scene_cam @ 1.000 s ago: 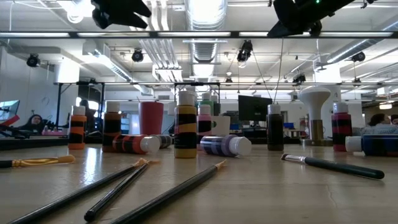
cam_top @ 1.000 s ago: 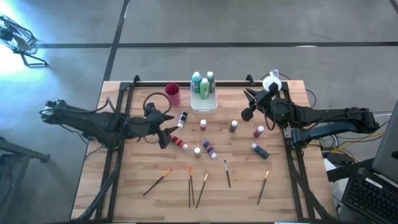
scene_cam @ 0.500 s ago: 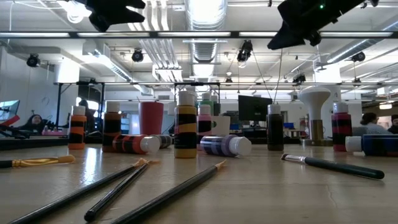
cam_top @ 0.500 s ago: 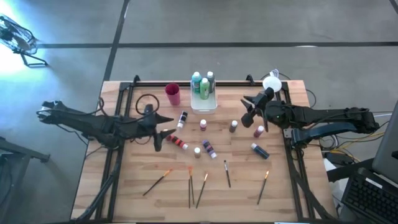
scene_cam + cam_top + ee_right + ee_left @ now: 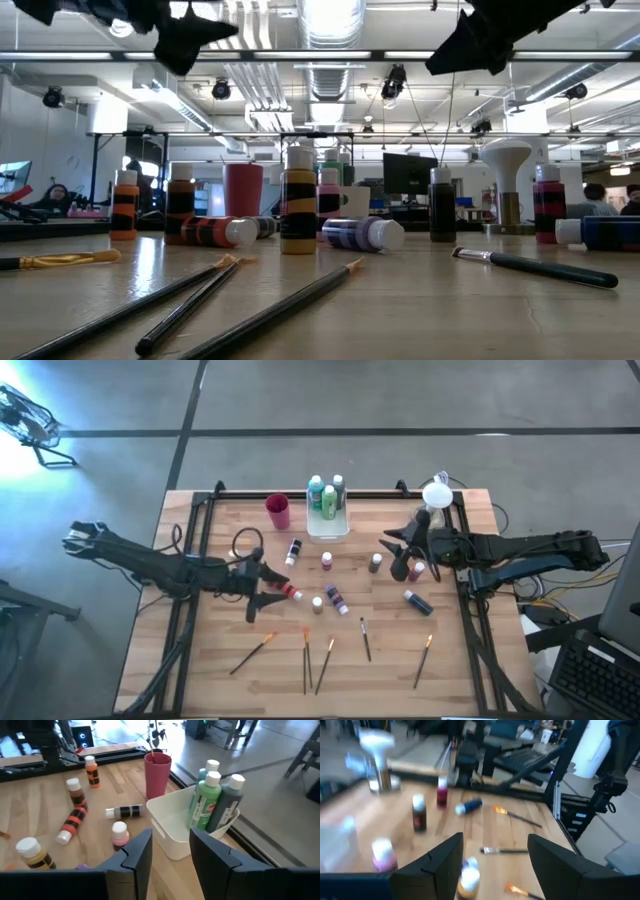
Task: Pick & Place Paint Supplies
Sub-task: Put the gold paint brush into the pink cup
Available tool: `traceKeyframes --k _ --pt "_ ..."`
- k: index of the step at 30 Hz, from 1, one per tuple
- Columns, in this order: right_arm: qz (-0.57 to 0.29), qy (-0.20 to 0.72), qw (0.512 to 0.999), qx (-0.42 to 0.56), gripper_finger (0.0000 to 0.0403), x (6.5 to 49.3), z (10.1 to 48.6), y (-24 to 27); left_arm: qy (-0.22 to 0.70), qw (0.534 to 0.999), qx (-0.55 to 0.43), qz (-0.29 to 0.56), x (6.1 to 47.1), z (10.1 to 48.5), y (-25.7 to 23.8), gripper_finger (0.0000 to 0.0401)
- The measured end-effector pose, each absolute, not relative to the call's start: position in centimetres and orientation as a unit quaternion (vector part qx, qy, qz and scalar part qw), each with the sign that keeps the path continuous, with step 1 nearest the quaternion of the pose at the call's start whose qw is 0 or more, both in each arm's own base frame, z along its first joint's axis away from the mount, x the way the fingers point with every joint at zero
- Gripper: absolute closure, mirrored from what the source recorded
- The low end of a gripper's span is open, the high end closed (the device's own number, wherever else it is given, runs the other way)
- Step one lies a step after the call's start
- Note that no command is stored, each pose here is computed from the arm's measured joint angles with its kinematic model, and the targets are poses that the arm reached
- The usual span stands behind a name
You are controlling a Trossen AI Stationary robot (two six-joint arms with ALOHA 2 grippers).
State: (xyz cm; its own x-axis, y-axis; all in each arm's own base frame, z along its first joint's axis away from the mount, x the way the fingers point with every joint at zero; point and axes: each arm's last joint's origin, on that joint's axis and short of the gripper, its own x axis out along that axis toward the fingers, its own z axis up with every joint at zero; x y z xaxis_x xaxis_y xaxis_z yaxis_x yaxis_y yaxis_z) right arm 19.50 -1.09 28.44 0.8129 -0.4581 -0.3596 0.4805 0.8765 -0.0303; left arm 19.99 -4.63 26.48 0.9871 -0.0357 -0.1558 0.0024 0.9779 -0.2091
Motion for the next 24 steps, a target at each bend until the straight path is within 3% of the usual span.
traceKeyframes --k 4,14,24 --pt "-0.234 0.181 0.955 0.027 0.0292 19.5 28.4 -0.5 0.08 0.99 -0.112 -0.009 20.5 25.3 -4.7 0.0174" --pt "-0.183 0.212 0.96 0.005 0.0341 19.2 27.8 1.9 0.026 0.997 0.016 -0.074 21.1 26.9 -6.2 0.0174" --pt "-0.226 0.252 0.941 0.025 0.032 18.5 26.9 1.9 0.047 0.997 0.051 -0.018 20.6 26.6 -6.8 0.0174"
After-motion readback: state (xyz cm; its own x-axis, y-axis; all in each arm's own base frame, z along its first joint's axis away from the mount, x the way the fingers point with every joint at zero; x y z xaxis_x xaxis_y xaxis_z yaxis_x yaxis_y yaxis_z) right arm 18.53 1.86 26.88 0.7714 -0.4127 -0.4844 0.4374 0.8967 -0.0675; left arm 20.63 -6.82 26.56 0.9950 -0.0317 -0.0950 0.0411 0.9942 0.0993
